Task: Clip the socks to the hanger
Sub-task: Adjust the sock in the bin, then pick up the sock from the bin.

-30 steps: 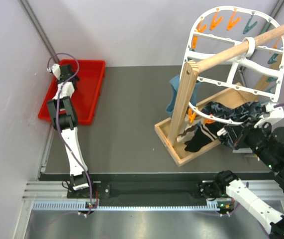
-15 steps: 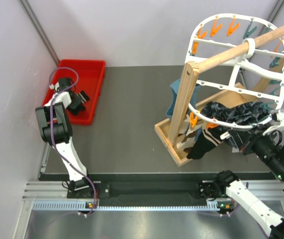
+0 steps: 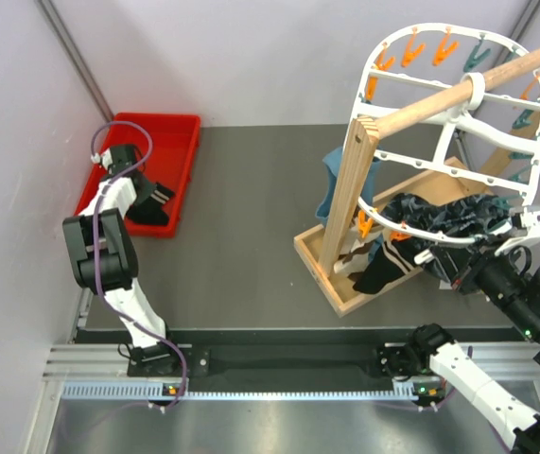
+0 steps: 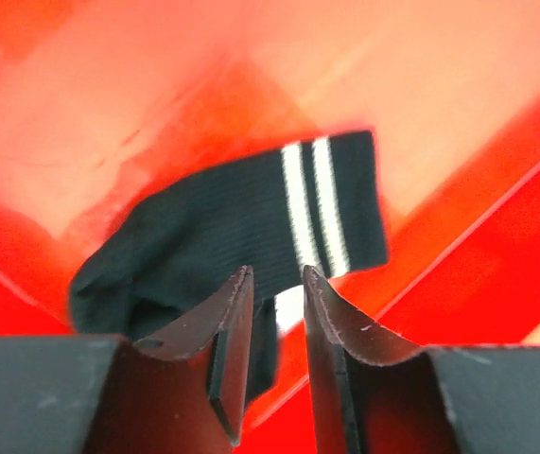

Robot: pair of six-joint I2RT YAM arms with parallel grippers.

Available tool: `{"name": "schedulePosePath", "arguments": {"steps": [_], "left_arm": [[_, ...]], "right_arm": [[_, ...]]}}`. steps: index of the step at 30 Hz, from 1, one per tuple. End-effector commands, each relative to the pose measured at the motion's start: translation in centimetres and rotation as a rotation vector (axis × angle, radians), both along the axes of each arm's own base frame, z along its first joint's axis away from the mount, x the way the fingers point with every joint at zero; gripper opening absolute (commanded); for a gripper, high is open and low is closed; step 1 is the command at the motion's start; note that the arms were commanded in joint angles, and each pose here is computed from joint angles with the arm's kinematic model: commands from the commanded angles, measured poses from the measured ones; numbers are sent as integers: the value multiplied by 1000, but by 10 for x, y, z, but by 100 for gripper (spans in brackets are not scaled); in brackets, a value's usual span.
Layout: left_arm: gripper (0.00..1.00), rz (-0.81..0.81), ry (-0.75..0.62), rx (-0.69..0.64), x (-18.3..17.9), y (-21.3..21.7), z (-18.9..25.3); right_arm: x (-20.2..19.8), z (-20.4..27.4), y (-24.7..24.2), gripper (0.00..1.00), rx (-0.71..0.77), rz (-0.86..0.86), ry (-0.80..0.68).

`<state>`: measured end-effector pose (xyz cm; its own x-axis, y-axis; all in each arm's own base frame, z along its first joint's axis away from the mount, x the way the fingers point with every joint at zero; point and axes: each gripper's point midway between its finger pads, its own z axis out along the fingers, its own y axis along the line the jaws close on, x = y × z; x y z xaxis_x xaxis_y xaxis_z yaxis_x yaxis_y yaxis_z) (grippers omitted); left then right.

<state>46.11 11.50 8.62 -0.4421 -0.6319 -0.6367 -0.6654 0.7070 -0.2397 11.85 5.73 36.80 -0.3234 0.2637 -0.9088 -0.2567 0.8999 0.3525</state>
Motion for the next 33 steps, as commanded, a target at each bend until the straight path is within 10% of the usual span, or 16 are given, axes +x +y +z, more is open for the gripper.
{"name": "schedulePosePath", "arguments": {"steps": [1,18,33], "left_arm": [[33,129,40,-66,8,0,-1],[42,374,274,-134,3,7,-84],[0,201,80,-175,30,15,-54]], "right_arm": [[-6,-7,10,0,5,62,34],[-9,-7,7,0,4,53,43],[-7,-5,7,0,7,46,44]]}}
